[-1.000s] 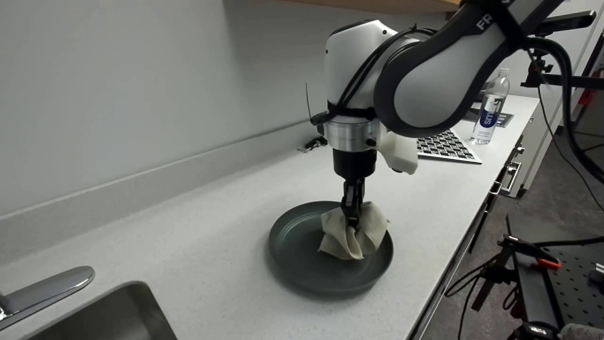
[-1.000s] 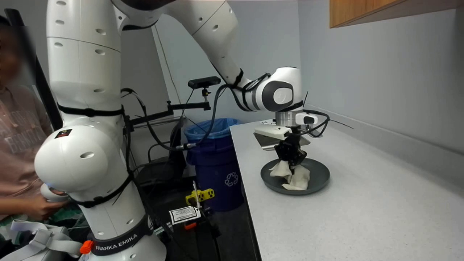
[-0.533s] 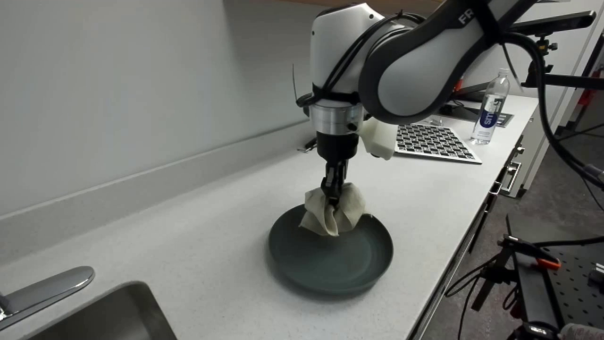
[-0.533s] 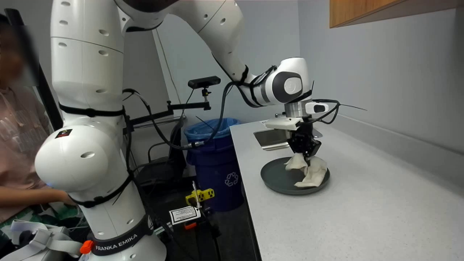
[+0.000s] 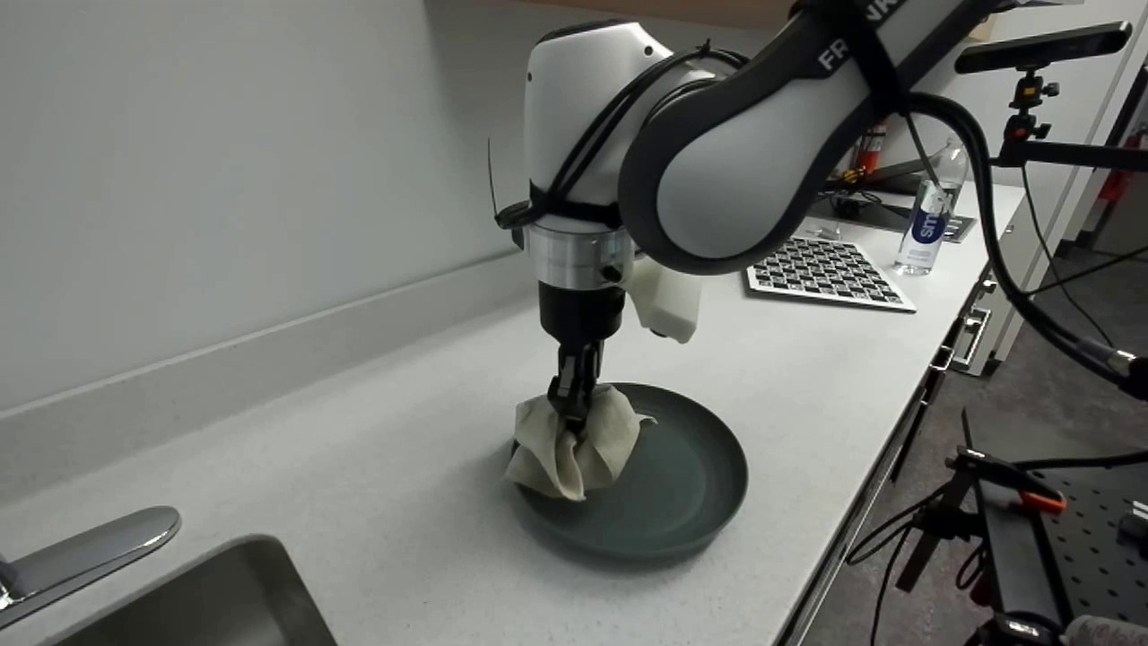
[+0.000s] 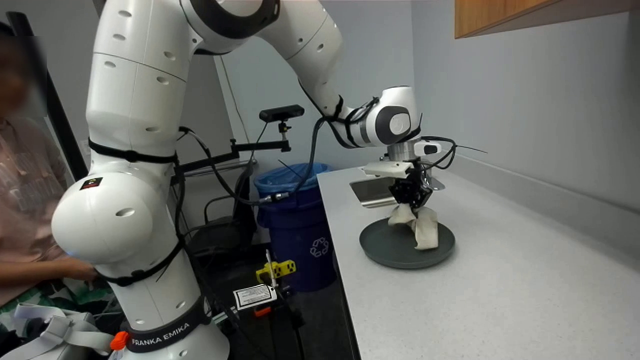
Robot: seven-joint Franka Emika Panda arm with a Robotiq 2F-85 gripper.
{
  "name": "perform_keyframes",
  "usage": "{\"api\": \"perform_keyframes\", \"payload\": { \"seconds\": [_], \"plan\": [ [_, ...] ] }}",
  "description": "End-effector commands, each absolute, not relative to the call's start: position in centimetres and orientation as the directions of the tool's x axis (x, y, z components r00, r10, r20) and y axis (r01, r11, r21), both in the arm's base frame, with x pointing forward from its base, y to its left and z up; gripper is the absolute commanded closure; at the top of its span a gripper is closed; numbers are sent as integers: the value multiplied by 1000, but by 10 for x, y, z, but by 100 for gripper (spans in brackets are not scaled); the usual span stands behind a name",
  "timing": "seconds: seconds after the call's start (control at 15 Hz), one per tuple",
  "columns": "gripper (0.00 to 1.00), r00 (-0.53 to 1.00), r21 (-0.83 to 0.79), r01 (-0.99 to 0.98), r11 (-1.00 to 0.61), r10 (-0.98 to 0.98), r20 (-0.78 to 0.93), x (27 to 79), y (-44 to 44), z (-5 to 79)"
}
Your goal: Use the white towel to wipe the the plate
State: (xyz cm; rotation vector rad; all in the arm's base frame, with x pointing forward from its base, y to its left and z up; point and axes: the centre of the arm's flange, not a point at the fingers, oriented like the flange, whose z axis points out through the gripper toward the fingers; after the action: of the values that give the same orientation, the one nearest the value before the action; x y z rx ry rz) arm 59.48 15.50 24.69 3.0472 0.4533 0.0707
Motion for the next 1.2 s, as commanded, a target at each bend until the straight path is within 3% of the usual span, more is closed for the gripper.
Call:
{"api": "perform_keyframes", "payload": {
  "seconds": [0.0, 0.67, 1.13],
  "plan": [
    [97, 936, -3, 350, -937, 350, 29, 589, 167, 242],
    [97, 966, -8, 239, -971, 239, -100, 532, 114, 214],
    [97, 983, 125, 179, -976, 175, -47, 568, 86, 223]
  ]
}}
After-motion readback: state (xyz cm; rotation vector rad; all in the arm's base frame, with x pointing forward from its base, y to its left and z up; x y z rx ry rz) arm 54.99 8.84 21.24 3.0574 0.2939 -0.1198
